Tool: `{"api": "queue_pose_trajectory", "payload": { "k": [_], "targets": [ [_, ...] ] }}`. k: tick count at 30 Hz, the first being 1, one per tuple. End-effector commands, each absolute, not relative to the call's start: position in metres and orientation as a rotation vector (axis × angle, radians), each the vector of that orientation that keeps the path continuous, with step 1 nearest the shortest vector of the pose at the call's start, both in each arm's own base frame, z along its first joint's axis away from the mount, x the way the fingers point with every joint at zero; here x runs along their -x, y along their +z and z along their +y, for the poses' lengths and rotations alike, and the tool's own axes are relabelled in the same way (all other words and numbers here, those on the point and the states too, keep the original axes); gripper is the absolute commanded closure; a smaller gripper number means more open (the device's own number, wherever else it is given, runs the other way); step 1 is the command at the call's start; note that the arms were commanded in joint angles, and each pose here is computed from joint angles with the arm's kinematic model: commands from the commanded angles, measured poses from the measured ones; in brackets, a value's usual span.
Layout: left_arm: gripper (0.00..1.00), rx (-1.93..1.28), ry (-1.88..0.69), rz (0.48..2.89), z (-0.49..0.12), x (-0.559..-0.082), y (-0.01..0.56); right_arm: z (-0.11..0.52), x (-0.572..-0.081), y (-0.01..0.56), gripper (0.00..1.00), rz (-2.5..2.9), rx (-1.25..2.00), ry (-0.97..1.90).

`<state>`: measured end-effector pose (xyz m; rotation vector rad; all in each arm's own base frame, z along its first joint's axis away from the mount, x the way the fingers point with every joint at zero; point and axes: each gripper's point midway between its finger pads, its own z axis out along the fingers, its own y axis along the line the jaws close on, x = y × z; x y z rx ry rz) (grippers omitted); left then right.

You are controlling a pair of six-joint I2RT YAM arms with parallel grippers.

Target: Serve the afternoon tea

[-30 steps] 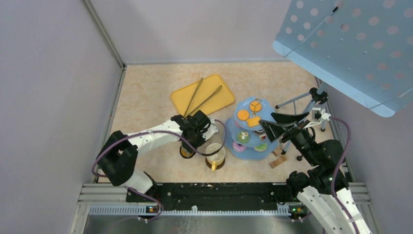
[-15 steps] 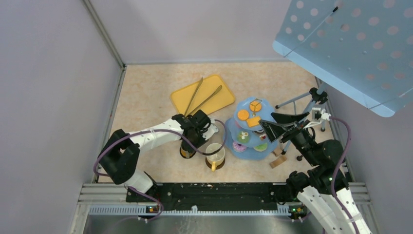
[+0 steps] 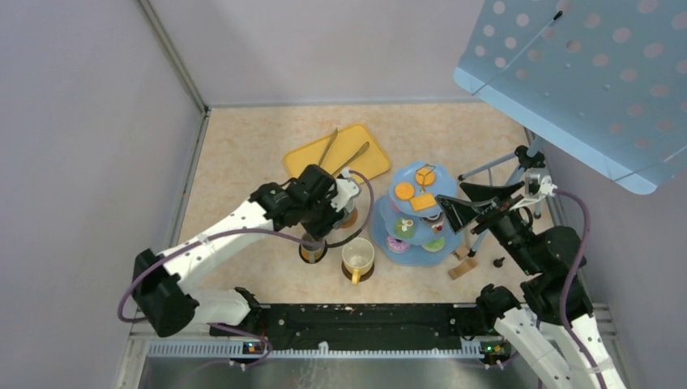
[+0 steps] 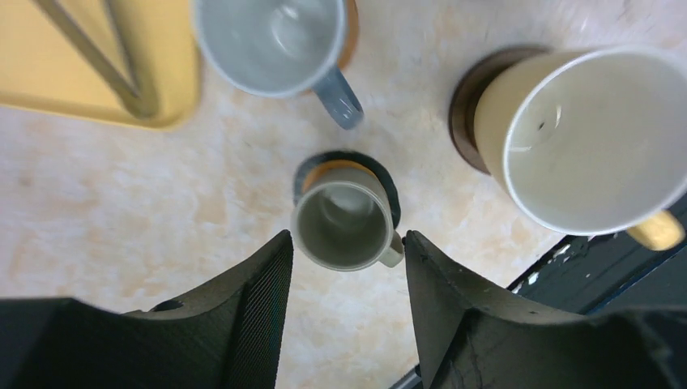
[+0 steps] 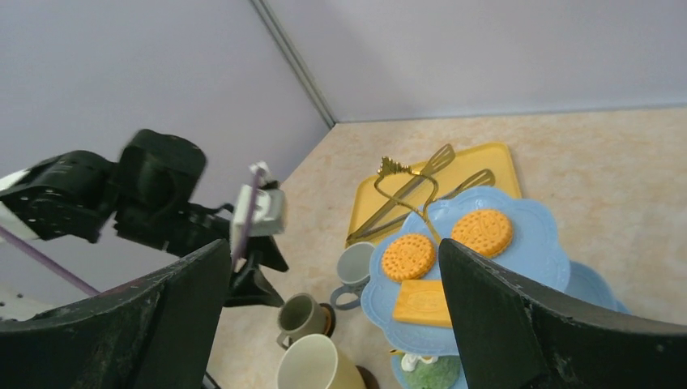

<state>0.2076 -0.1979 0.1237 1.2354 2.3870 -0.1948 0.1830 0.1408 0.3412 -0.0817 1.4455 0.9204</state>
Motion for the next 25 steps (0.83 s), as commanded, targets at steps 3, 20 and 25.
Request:
{"api": "queue_pose_trajectory", "payload": {
  "k": [3,20,25],
  "targets": [
    [0.38,-0.999,-0.292,1.945,-0.215,-0.239,0.268,0.111,-0.172,0.386,0.02,1.402,0.114,0.725],
    [0.01,-0.528,-0.647,0.737,-0.169,-0.144,0.596,0.026,-0.111,0.486,0.02,1.281,0.075,0.356],
    [0.01,-0.478,-0.653,0.673,-0.153,-0.130,0.605,0.018,-0.103,0.501,0.02,1.248,0.064,0.331]
  ]
}}
